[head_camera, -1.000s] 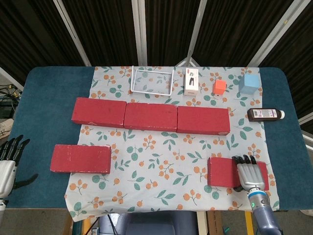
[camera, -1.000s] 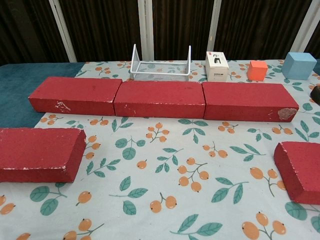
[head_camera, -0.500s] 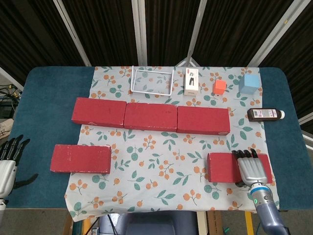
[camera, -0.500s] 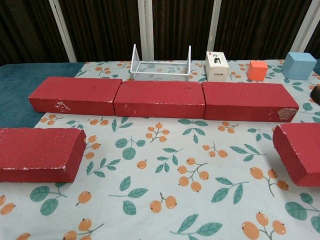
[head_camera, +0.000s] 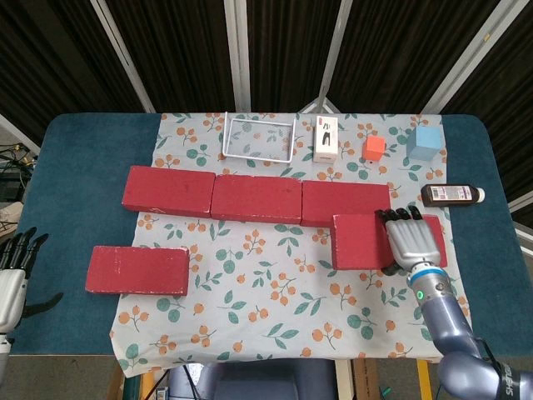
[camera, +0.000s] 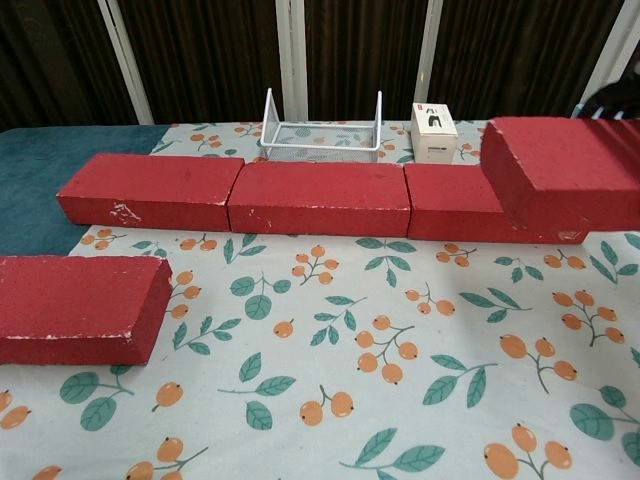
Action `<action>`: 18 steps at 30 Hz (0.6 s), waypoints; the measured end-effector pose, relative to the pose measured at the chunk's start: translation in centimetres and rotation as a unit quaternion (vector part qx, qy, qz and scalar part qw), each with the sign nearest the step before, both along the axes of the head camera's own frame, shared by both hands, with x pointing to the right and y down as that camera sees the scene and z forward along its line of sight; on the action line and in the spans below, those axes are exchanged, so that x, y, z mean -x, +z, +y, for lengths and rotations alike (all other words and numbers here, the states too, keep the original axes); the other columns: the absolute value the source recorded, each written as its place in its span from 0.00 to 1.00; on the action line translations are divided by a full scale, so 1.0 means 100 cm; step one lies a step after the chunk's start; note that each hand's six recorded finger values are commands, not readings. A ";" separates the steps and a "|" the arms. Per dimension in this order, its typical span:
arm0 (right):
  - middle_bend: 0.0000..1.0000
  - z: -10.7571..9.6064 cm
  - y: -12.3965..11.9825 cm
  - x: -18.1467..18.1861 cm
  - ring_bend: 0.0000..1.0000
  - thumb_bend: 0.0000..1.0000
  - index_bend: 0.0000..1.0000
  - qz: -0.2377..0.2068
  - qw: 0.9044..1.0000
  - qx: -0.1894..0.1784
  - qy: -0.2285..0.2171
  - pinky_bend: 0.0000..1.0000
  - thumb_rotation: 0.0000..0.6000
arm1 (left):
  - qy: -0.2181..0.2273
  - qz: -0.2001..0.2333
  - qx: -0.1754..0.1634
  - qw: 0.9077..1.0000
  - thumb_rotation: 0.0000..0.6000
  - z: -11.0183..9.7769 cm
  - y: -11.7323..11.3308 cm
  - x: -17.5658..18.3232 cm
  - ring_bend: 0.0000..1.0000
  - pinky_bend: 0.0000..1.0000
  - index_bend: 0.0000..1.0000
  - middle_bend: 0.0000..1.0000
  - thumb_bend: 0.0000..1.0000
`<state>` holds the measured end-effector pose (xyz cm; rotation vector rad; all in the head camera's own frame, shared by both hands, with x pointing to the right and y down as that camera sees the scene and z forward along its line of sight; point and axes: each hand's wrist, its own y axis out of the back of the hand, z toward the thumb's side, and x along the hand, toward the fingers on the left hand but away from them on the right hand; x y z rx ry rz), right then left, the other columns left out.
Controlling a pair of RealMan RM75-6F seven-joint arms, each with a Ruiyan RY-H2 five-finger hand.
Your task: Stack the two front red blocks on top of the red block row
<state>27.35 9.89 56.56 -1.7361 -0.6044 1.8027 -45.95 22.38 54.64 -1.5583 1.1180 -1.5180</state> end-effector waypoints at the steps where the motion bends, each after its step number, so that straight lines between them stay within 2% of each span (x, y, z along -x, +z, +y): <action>1: 0.35 -0.008 -0.001 0.010 0.12 0.05 0.25 -0.003 1.000 0.002 -0.002 0.00 1.00 | -0.003 -0.002 0.002 1.000 1.00 0.000 0.001 0.001 0.00 0.06 0.10 0.00 0.00; 10: 0.35 -0.070 0.007 0.096 0.12 0.05 0.25 -0.008 1.000 0.019 -0.012 0.00 1.00 | -0.019 -0.017 -0.006 1.000 1.00 -0.005 0.002 0.008 0.00 0.06 0.10 0.00 0.00; 13: 0.35 -0.086 0.013 0.121 0.12 0.05 0.25 -0.009 1.000 0.021 -0.009 0.00 1.00 | -0.020 -0.023 -0.010 0.999 1.00 -0.006 0.002 0.009 0.00 0.06 0.10 0.00 0.00; 18: 0.35 -0.101 0.028 0.144 0.12 0.05 0.25 -0.006 1.000 0.024 -0.003 0.00 1.00 | -0.022 -0.029 -0.009 0.999 1.00 -0.006 0.004 0.010 0.00 0.06 0.10 0.00 0.00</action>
